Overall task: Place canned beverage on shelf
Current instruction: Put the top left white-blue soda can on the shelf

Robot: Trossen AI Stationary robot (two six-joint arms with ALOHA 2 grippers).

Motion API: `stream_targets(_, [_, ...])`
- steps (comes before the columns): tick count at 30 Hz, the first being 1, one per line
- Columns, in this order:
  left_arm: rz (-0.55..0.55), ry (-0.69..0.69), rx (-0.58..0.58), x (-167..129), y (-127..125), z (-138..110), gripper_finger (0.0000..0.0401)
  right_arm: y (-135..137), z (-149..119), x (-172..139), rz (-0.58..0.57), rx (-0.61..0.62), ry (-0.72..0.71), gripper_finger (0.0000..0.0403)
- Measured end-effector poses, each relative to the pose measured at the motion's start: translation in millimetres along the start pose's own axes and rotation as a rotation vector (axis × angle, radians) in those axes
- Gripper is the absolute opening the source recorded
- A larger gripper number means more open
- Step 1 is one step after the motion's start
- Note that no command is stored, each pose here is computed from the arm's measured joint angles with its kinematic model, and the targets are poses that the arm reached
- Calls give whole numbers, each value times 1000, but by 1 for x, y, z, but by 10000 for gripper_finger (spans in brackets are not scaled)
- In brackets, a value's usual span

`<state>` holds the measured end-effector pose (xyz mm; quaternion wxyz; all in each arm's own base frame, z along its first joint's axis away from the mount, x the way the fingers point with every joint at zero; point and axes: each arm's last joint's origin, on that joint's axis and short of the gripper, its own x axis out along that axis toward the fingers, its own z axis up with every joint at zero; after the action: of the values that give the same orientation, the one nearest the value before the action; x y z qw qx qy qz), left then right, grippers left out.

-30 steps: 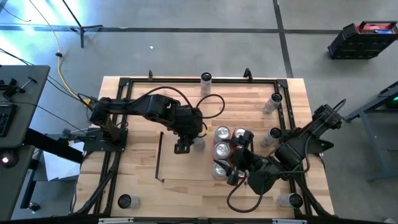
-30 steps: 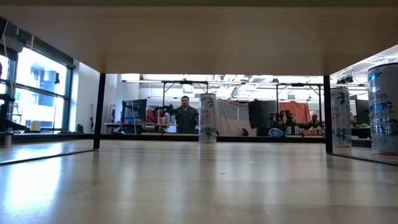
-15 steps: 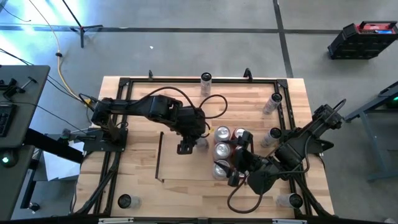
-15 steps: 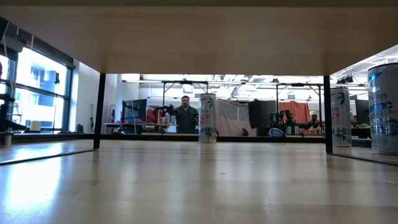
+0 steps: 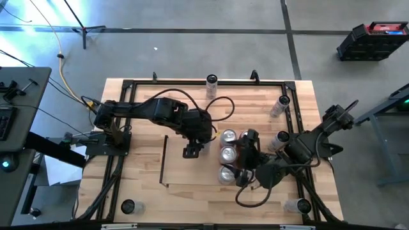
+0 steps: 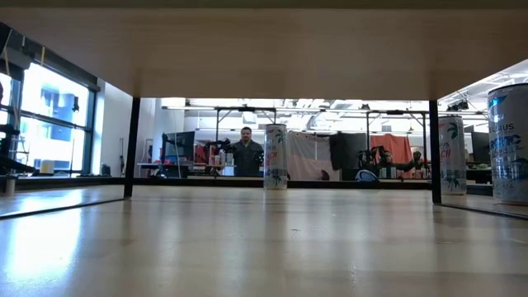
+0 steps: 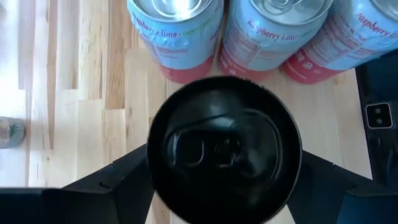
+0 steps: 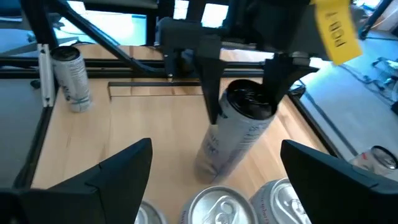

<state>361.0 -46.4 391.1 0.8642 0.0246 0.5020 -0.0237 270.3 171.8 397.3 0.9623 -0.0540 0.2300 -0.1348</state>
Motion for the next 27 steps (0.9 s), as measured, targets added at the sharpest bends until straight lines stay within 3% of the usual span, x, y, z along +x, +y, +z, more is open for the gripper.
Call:
stream_targets(13, [-5,-16,0,0,0,2,286,-2,-3,1,7,-2,35,341])
stream_targets(27, [14,-36,-1,-1,0,3,321,-6,-7,4,8,-23,83,341])
